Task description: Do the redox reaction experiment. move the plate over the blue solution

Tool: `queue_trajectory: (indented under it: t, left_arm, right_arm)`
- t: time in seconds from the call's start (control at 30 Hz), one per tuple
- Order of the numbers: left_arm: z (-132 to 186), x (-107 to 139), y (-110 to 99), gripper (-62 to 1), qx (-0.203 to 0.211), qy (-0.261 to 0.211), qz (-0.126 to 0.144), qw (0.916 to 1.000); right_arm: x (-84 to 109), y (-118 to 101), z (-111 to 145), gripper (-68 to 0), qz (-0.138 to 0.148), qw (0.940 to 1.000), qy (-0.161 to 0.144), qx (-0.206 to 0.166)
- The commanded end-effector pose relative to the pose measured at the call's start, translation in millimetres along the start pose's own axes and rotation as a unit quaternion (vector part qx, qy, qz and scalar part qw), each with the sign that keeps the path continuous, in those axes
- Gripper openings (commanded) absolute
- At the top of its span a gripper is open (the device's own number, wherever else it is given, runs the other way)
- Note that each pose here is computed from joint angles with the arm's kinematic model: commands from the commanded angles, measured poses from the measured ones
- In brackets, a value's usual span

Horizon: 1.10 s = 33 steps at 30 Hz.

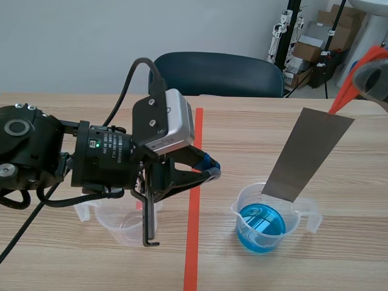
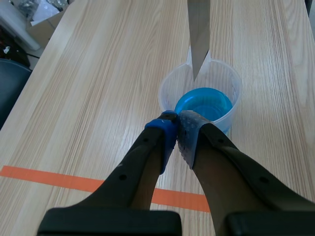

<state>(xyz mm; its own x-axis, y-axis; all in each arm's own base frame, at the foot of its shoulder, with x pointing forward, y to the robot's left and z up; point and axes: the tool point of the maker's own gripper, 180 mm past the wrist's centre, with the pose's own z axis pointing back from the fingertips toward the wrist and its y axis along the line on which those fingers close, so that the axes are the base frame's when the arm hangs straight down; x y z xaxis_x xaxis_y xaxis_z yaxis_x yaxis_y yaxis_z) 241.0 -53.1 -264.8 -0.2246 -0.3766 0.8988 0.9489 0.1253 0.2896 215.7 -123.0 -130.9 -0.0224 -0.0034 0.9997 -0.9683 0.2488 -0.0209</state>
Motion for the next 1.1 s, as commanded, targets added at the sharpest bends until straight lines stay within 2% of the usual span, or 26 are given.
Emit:
queue_trajectory:
  t: [0.0, 1.07]
  left_arm:
    - [-3.0, 10.2, 2.7, -56.9, -0.002, -0.010, -0.011, 0.9999]
    - [-7.7, 11.8, -3.8, -56.9, -0.016, -0.010, -0.011, 0.9998]
  right_arm:
    - [12.1, -1.9, -1.3, -67.1, 0.003, 0.9998, -0.021, 0.002]
    - [11.8, -1.9, -1.3, -67.1, 0.003, 0.9998, -0.020, 0.002]
